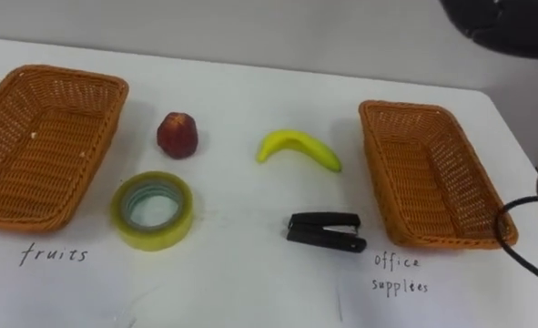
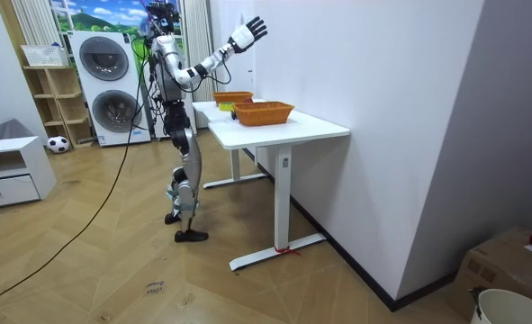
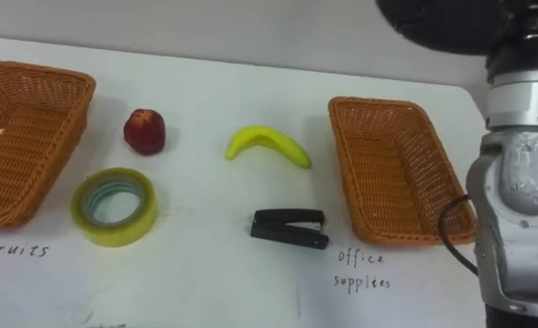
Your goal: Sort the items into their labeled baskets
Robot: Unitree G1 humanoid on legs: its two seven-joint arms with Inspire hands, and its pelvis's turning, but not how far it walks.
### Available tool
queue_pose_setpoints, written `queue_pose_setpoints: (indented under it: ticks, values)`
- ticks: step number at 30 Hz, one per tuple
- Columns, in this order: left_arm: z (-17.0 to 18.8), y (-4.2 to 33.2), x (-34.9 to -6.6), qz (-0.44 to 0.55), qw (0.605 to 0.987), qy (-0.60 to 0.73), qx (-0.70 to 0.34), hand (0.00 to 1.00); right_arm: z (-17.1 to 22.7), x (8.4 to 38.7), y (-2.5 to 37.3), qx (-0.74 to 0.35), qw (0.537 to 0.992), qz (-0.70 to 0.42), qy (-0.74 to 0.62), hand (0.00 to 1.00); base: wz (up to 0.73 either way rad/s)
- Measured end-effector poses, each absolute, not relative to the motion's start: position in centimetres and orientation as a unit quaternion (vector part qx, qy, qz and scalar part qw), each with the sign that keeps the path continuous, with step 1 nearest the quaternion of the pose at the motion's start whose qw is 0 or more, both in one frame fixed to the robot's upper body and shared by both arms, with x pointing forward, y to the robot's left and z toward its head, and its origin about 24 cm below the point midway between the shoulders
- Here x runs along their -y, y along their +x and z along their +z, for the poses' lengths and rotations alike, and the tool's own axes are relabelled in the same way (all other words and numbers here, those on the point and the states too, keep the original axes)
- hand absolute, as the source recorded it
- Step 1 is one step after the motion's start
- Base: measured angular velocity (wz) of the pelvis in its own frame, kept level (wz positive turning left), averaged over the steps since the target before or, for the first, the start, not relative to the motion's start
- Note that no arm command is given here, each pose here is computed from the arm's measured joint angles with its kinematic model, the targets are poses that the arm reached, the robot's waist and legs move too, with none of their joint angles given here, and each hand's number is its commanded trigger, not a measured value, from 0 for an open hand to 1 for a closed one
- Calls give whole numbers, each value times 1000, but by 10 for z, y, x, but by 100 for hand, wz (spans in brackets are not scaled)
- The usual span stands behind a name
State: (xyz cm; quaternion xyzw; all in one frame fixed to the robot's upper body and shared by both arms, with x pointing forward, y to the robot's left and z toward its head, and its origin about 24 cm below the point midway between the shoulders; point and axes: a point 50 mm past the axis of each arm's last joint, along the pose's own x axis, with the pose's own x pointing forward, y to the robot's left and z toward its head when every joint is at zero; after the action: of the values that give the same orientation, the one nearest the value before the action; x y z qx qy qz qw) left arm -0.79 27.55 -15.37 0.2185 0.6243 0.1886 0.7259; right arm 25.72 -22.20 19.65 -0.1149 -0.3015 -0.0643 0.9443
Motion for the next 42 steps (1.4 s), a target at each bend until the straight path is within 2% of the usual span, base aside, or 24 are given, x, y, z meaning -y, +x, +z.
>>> queue_pose_setpoints:
  ticks: [11,21,26,31,42]
  values:
    - [-153,-1,-279,172,734,223,-618,0,174,203,268,232,956,52,-170,0,1]
    - [-149,15,-288,159,744,236,-605,0,159,205,274,181,952,104,-223,0,8]
    - [-146,22,-294,152,749,245,-597,0,146,189,273,146,935,174,-274,0,1]
    - [-142,28,-298,146,754,263,-584,0,131,186,273,91,921,220,-308,0,2]
    - [-142,25,-298,139,749,272,-588,0,99,193,266,-3,910,274,-311,0,6]
